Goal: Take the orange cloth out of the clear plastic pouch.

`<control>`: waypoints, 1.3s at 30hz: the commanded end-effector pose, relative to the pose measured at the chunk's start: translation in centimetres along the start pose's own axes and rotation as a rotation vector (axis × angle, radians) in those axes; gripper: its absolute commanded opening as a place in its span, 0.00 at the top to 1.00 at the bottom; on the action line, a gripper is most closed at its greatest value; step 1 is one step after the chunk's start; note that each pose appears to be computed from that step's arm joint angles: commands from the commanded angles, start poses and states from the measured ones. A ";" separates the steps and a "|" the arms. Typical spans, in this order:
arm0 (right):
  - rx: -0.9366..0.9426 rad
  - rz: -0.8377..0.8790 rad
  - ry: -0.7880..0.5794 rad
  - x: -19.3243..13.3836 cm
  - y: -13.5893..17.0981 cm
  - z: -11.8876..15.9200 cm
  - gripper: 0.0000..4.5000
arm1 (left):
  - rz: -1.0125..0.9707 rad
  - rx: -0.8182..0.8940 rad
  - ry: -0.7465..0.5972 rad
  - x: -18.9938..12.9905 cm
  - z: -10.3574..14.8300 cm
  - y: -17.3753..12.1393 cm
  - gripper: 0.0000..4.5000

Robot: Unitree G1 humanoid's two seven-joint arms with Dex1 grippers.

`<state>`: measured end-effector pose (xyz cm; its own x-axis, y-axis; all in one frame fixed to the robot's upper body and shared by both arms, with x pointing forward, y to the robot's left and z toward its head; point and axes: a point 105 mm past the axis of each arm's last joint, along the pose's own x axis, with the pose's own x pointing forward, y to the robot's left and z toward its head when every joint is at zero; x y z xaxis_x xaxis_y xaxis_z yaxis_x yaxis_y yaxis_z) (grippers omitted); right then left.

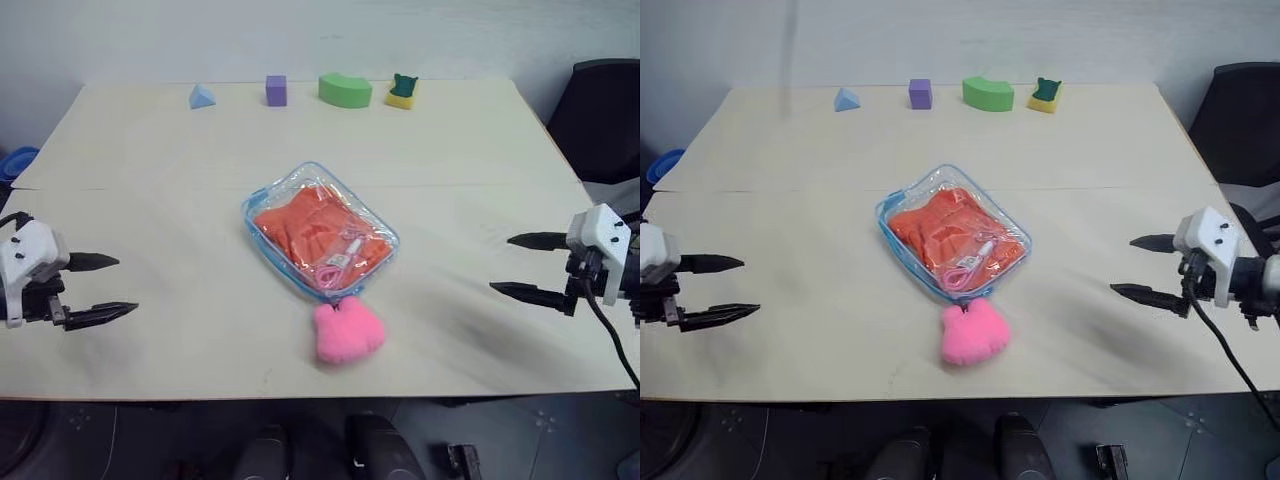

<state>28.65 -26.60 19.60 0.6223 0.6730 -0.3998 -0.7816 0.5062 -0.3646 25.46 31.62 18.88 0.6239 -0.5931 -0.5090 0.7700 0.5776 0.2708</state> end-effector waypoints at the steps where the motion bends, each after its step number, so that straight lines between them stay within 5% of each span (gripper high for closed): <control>1: -0.037 0.006 -0.027 0.1 0.4 1.2 0.00 | 0.004 0.012 -0.061 0.0 1.9 0.1 0.01; 8: -0.209 0.033 -0.063 3.1 1.4 3.4 0.00 | -0.112 0.008 -0.169 2.2 5.3 -1.6 0.01; 14: -0.553 0.043 -0.152 9.2 2.0 7.6 0.00 | -0.345 0.023 -0.247 5.2 9.2 -5.5 0.01; 20: -0.720 0.093 -0.212 14.1 3.4 9.5 0.00 | -0.416 0.074 -0.256 6.9 10.4 -6.9 0.01; 27: -0.808 0.139 -0.228 17.3 4.5 9.1 0.42 | -0.402 0.107 -0.280 7.6 11.4 -6.8 0.00; 32: -0.819 0.152 -0.249 18.0 4.7 9.4 0.42 | -0.386 0.112 -0.282 7.7 11.5 -6.7 0.00; 39: -0.823 0.162 -0.249 18.3 4.6 9.2 0.83 | -0.383 0.117 -0.278 8.0 11.3 -6.8 0.00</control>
<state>36.20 -7.46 17.10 0.4132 0.8317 -0.3708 -0.5578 -0.0907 -0.8250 26.91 16.92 21.53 0.2884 -0.8859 -0.3633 0.9562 0.2469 0.1570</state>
